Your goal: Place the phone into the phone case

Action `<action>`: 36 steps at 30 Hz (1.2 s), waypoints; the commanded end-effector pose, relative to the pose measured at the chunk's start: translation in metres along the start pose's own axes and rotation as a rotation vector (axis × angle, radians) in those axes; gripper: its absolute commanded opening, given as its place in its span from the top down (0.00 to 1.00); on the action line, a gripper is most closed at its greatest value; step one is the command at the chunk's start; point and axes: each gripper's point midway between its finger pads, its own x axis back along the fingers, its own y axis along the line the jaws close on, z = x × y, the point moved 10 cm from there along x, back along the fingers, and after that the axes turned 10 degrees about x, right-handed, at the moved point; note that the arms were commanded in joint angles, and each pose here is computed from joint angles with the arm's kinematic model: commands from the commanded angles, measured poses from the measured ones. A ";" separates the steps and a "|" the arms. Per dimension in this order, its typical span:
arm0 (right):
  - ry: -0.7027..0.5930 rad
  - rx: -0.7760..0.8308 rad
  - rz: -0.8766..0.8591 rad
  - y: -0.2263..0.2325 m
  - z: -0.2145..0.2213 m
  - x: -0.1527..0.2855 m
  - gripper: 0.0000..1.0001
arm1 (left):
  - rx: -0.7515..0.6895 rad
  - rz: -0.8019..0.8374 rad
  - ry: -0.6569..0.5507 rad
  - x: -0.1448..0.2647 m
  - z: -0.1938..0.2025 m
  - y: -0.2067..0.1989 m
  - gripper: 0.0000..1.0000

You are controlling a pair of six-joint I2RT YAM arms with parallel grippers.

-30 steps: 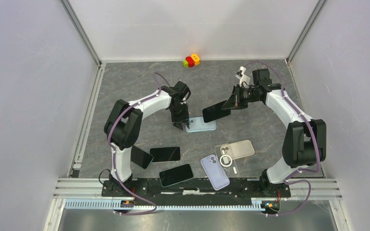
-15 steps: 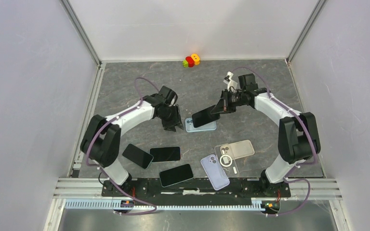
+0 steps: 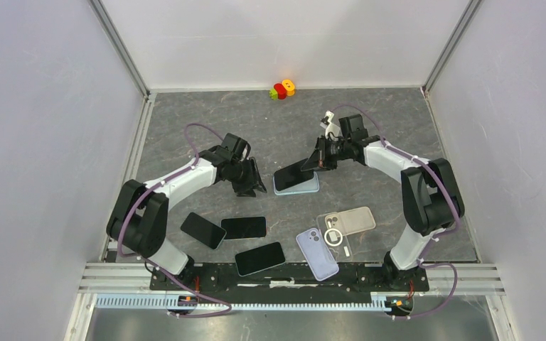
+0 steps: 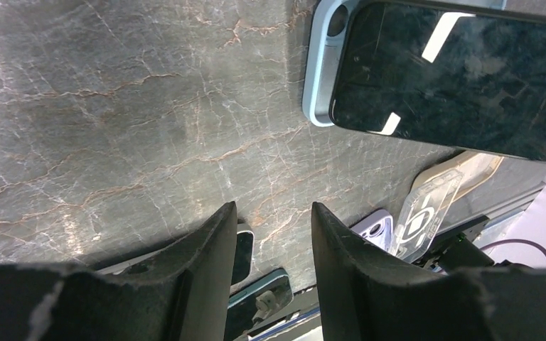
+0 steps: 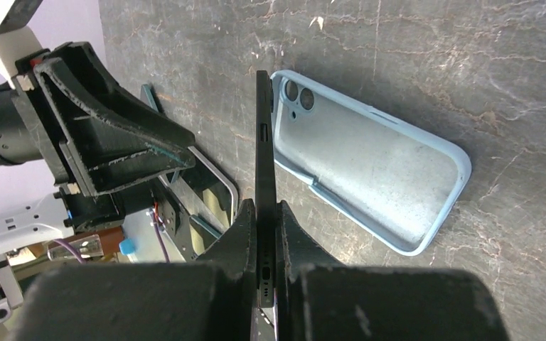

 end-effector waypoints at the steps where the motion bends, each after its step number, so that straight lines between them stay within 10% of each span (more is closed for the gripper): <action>1: -0.061 0.009 -0.031 0.002 -0.012 -0.003 1.00 | 0.015 0.045 -0.008 0.003 -0.004 -0.006 0.51; 36: 0.156 -0.172 0.094 -0.046 0.049 -0.030 1.00 | -0.051 -0.059 0.112 -0.078 -0.054 -0.034 0.66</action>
